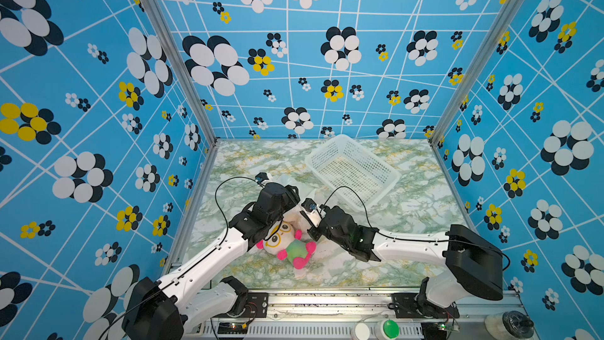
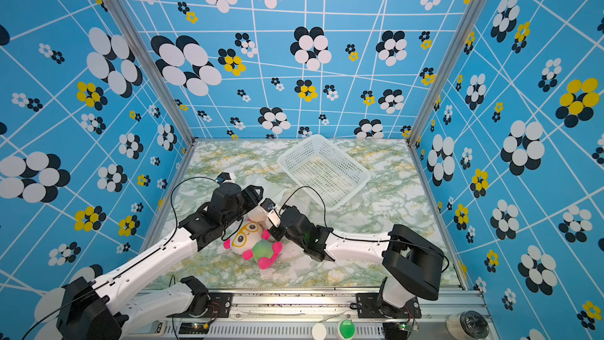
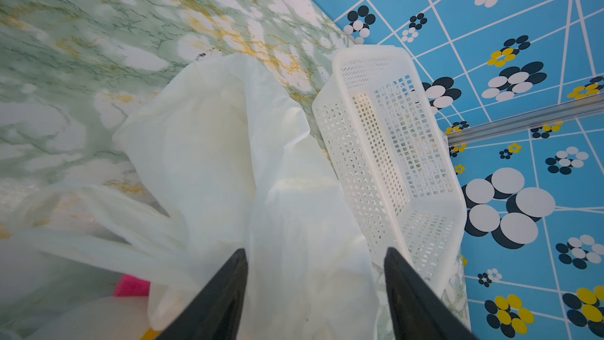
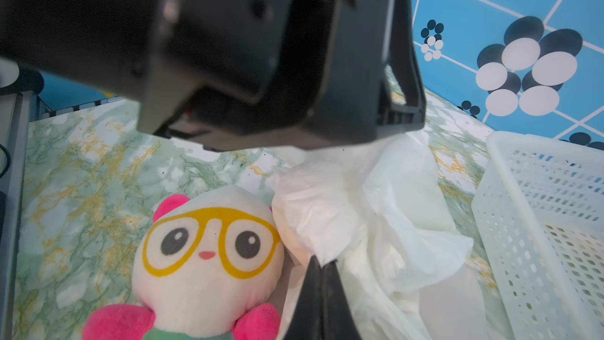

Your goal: Untie the knot of the plastic bag and take out the fruit

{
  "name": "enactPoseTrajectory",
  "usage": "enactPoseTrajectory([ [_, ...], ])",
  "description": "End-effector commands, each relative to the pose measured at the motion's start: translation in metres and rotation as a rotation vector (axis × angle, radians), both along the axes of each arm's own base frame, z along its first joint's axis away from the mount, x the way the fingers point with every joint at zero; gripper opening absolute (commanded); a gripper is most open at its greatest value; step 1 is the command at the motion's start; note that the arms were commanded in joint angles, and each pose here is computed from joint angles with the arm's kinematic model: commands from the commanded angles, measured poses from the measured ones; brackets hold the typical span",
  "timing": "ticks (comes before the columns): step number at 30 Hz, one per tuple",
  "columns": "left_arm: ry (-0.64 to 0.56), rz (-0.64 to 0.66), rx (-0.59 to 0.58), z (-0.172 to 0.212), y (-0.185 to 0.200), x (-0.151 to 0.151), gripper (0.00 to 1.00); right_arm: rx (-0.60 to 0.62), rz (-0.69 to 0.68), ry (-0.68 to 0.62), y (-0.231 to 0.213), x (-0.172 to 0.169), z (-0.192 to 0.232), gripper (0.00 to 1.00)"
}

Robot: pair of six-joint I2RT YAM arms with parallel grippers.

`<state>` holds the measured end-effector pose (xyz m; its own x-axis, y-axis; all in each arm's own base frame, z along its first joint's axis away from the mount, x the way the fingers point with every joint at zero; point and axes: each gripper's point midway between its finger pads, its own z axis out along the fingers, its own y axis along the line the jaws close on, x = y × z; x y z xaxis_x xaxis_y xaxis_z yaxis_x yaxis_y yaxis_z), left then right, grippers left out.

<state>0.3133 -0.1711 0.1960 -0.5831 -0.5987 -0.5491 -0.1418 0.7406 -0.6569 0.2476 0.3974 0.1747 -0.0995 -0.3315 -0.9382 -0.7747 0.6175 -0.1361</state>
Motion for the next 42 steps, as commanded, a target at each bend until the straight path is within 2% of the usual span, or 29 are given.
enactPoseTrajectory([
  [1,-0.016,-0.013,0.03,0.006,-0.003,0.004,0.56,0.044,-0.024,-0.009,-0.001,0.004,0.01,0.0],
  [5,-0.024,-0.021,0.054,0.007,0.0,0.006,0.28,0.049,-0.027,-0.01,-0.003,0.004,0.009,0.0],
  [8,-0.028,-0.01,0.065,0.006,0.007,0.006,0.02,0.058,-0.029,-0.015,-0.004,0.004,0.011,0.0],
  [9,-0.03,-0.003,0.064,0.006,0.011,0.006,0.0,0.058,-0.033,-0.016,-0.005,0.004,0.01,0.0],
  [14,-0.053,0.04,0.034,0.002,0.031,0.008,0.0,0.074,-0.088,-0.016,-0.014,0.015,0.008,0.0],
  [24,-0.015,0.106,-0.012,-0.015,0.066,0.012,0.0,0.171,-0.298,0.047,-0.059,0.058,0.003,0.0],
  [42,0.001,0.213,-0.033,-0.024,0.116,0.002,0.0,0.259,-0.512,0.065,-0.104,0.086,-0.007,0.0],
])
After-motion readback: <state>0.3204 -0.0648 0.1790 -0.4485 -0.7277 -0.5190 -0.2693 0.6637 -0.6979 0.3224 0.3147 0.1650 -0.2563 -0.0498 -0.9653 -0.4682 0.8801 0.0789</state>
